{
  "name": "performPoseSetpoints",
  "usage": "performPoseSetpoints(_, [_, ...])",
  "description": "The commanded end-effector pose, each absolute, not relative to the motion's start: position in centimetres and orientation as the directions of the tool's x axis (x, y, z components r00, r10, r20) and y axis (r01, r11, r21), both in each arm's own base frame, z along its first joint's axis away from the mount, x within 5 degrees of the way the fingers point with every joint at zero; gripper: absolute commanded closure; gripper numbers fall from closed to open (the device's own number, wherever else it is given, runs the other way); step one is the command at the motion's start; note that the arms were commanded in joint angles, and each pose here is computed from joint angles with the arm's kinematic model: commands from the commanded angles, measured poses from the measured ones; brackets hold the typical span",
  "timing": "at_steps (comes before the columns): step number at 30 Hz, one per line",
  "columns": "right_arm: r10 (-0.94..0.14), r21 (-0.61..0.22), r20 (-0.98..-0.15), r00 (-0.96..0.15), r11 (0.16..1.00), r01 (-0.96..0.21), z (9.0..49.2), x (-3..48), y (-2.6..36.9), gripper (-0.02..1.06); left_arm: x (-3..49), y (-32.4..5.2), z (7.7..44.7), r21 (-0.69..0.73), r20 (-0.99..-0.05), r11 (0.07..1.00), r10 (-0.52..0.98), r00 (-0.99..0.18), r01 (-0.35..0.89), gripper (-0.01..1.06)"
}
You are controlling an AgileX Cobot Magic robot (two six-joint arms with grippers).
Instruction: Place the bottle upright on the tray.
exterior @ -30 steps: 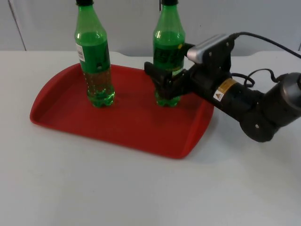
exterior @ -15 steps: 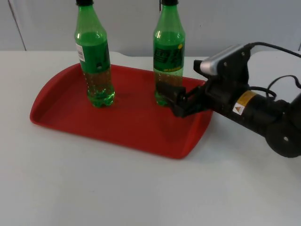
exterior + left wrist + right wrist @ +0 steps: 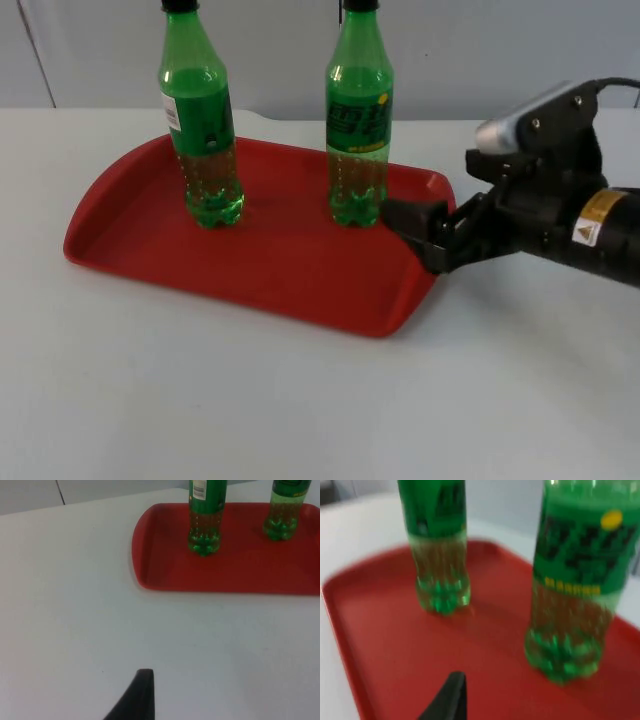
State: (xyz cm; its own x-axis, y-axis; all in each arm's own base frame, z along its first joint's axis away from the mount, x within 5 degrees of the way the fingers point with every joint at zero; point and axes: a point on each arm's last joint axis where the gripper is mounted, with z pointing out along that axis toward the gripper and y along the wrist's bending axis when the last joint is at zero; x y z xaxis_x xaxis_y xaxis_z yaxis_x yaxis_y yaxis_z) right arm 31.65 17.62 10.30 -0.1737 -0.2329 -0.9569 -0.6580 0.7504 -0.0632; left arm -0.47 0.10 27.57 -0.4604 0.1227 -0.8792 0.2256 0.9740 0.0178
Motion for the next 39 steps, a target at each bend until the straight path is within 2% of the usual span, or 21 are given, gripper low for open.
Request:
performPoseSetpoints(1, [-0.308,-0.085,-0.923,-0.233,0.75,-0.656,11.5,31.1,17.3,-0.01,-0.5,0.1,27.5,0.013,-0.881,0.973,0.12,-0.458,0.231,0.0])
performPoseSetpoints(7, [-0.374,-0.091,-0.858,-0.351,0.784,-0.614,14.7,30.3,16.2,-0.01,-0.5,0.1,27.5,0.013,-0.881,0.973,0.12,-0.458,0.231,0.0])
performPoseSetpoints(15, [-0.254,0.029,-0.817,-0.517,0.878,-0.478,18.9,28.8,14.6,-0.01,-0.5,0.1,27.5,0.013,-0.881,0.973,0.12,-0.458,0.231,0.0])
performPoseSetpoints(20, [-0.273,0.008,-0.767,-0.581,0.901,-0.433,20.4,27.6,13.5,-0.01,-0.5,0.1,27.5,0.013,-0.881,0.973,0.12,-0.458,0.231,0.0])
performPoseSetpoints(24, [-0.244,0.023,-0.742,-0.624,0.921,-0.388,21.2,26.9,12.9,-0.01,-0.5,0.1,27.5,0.013,-0.881,0.973,0.12,-0.458,0.231,0.0])
performPoseSetpoints(27, [-0.172,0.078,-0.745,-0.644,0.937,-0.341,22.1,26.5,12.7,-0.01,-0.5,0.1,27.5,0.013,-0.881,0.973,0.12,-0.458,0.231,0.0])
performPoseSetpoints(39, [-0.278,0.062,-0.742,-0.61,0.877,-0.476,22.6,24.1,16.0,-0.01,-0.5,0.1,27.5,0.013,-0.881,0.973,0.12,-0.458,0.231,0.0])
